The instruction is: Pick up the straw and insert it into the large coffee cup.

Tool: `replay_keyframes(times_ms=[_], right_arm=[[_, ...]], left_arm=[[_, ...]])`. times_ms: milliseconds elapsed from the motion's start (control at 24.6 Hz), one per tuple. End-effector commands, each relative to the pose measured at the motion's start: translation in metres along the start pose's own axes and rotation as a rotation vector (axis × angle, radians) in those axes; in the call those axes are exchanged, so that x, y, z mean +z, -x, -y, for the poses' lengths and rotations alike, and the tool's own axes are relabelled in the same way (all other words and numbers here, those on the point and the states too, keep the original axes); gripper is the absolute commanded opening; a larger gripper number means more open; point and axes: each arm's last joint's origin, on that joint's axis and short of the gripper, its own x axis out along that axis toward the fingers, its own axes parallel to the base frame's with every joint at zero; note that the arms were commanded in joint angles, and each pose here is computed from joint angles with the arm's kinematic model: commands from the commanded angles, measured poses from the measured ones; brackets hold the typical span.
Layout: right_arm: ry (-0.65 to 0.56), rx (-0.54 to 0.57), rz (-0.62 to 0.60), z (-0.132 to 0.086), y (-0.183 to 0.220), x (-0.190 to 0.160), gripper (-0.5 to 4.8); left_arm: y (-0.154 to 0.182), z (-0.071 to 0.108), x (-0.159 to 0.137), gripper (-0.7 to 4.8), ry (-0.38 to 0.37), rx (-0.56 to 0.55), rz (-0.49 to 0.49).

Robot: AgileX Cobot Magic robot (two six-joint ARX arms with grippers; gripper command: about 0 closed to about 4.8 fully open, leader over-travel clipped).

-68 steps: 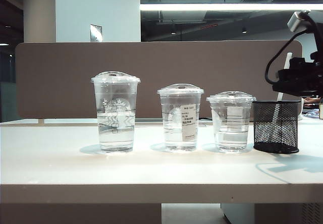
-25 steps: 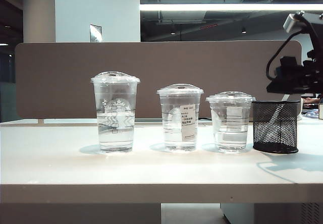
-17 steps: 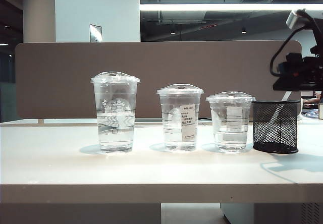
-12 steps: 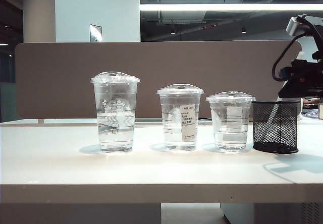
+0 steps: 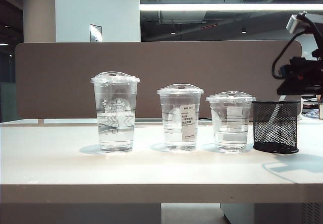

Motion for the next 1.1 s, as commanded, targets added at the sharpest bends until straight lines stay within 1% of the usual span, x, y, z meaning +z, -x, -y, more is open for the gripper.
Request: replay_keyframes(times_ms=[41,122,244,285,407,570,651,773,814,854,976,1098], right_arm=[[0.012,-0.008,0.048,0.000,0.000,0.006,1.18],[0.012,-0.009,0.048,0.000,0.000,0.006,0.94],[0.014,-0.009,0.048,0.000,0.000,0.006,0.39],[0.015,-0.009,0.048,0.000,0.000,0.006,0.29],[0.018,-0.010,0.056,0.000,0.000,0.007,0.20],[0.032,-0.016,0.119,0.001,0.002,0.017,0.20],[0.032,-0.016,0.123,0.002,0.004,0.025,0.20],[0.046,-0.009,0.077,0.003,0.010,0.047,0.21],[0.081,-0.007,0.052,0.003,0.016,0.061,0.21],[0.097,-0.006,0.046,0.003,0.019,0.067,0.21],[0.165,-0.003,0.022,0.003,0.034,0.097,0.21],[0.175,0.035,0.026,0.003,0.050,0.134,0.21]], left_arm=[[0.000,0.000,0.002,-0.03,-0.008,0.003,0.013],[0.000,0.000,0.002,-0.03,-0.008,0.003,0.013],[0.000,0.000,0.002,-0.03,-0.008,0.003,0.013],[0.000,0.000,0.002,-0.03,-0.008,0.003,0.013],[0.000,0.000,0.002,-0.03,-0.008,0.003,0.013],[0.000,0.000,0.002,-0.03,-0.009,0.003,0.013],[0.000,0.000,0.002,-0.03,-0.009,0.003,0.014],[0.000,0.000,0.002,-0.03,-0.011,0.004,0.017],[0.000,0.000,0.003,-0.03,-0.016,0.006,0.021],[0.000,0.000,0.003,-0.03,-0.022,0.006,0.021],[0.000,0.000,0.002,-0.03,-0.038,0.008,0.020],[0.000,0.000,0.003,-0.03,-0.037,0.008,0.020]])
